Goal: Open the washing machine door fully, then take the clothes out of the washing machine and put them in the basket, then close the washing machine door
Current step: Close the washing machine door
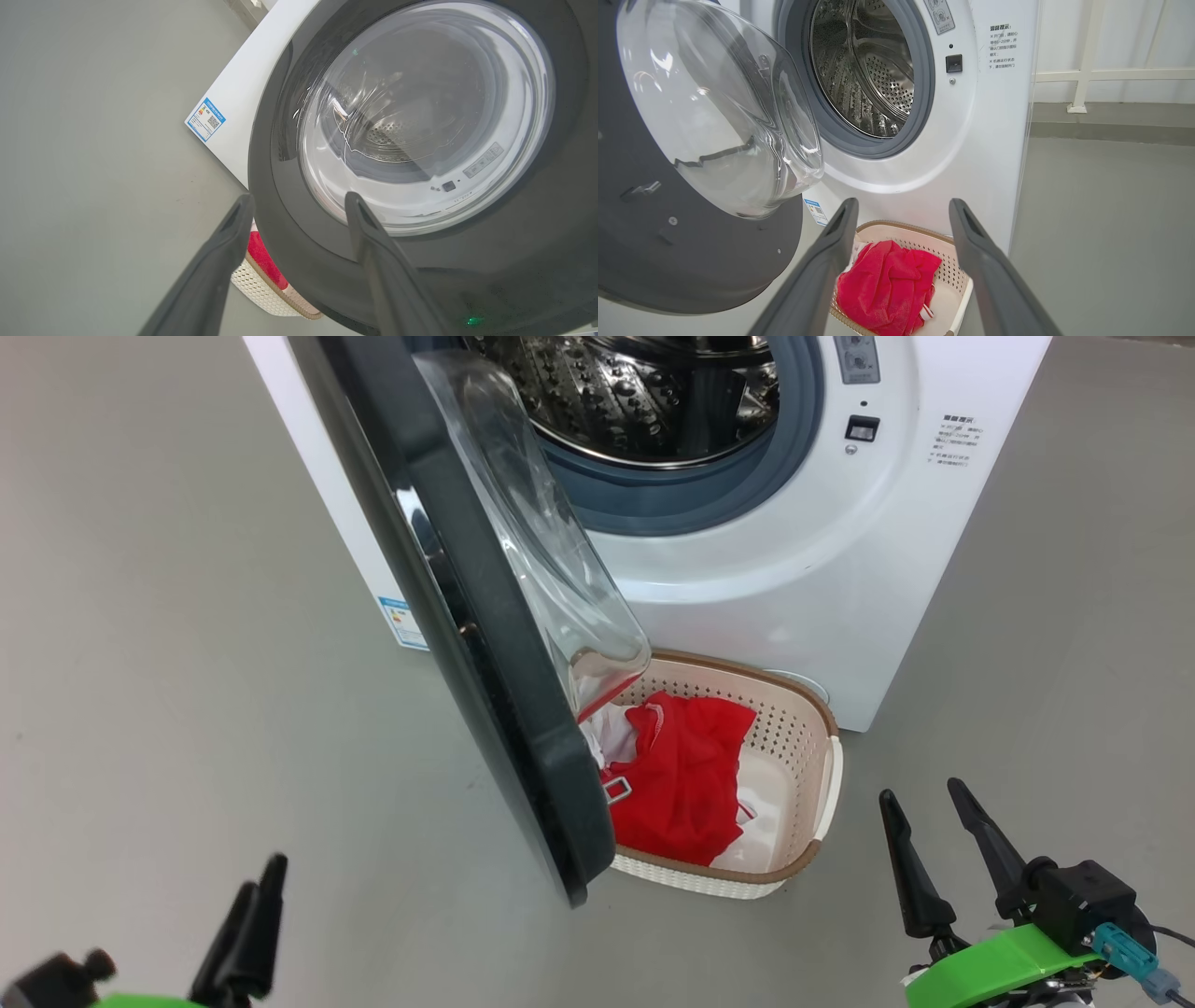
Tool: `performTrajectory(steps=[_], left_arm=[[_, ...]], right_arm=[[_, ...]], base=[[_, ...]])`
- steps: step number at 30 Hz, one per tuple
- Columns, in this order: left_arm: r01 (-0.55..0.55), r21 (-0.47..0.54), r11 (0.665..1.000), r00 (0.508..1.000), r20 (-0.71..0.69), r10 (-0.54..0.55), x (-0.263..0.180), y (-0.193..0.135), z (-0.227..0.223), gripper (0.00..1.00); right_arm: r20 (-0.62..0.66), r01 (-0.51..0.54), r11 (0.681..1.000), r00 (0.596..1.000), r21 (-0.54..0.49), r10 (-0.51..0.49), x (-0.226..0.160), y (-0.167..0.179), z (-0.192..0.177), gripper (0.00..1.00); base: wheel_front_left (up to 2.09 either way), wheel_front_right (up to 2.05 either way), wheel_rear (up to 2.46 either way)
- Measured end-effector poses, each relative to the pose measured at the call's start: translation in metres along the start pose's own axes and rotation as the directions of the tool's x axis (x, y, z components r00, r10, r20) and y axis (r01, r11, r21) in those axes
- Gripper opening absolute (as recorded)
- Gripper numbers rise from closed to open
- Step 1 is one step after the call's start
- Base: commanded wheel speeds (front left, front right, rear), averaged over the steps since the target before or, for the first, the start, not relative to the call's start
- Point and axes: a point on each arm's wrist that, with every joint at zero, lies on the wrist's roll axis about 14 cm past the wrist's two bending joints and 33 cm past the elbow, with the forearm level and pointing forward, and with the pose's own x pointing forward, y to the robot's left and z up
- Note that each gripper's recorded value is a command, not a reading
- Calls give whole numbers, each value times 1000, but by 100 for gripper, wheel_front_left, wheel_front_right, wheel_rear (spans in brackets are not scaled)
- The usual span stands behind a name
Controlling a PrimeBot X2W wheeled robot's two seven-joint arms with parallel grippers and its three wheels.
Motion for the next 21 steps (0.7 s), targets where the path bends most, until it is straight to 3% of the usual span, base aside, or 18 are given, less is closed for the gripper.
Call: performTrajectory(steps=[5,11,15,18,21], left_arm=[[-22,149,989,999,-32,27,-7,15,-18,100],[-46,328,944,997,76,22,-3,15,6,100],[-47,453,890,992,129,-13,-1,3,14,100],[-50,587,808,988,148,-46,-4,-6,20,100],[-74,613,786,985,170,-40,-6,-7,20,100]], right_arm=[[-2,-2,1000,1000,0,2,1,1,-1,100],[-3,-4,1000,1000,1,4,3,1,-1,100],[5,-6,1000,1000,0,6,6,2,1,100],[14,-9,1000,1000,-1,9,8,2,4,100],[14,-8,1000,1000,-1,8,8,2,5,100]], base=[[0,0,0],[0,0,0],[0,0,0],[0,0,0],[0,0,0]])
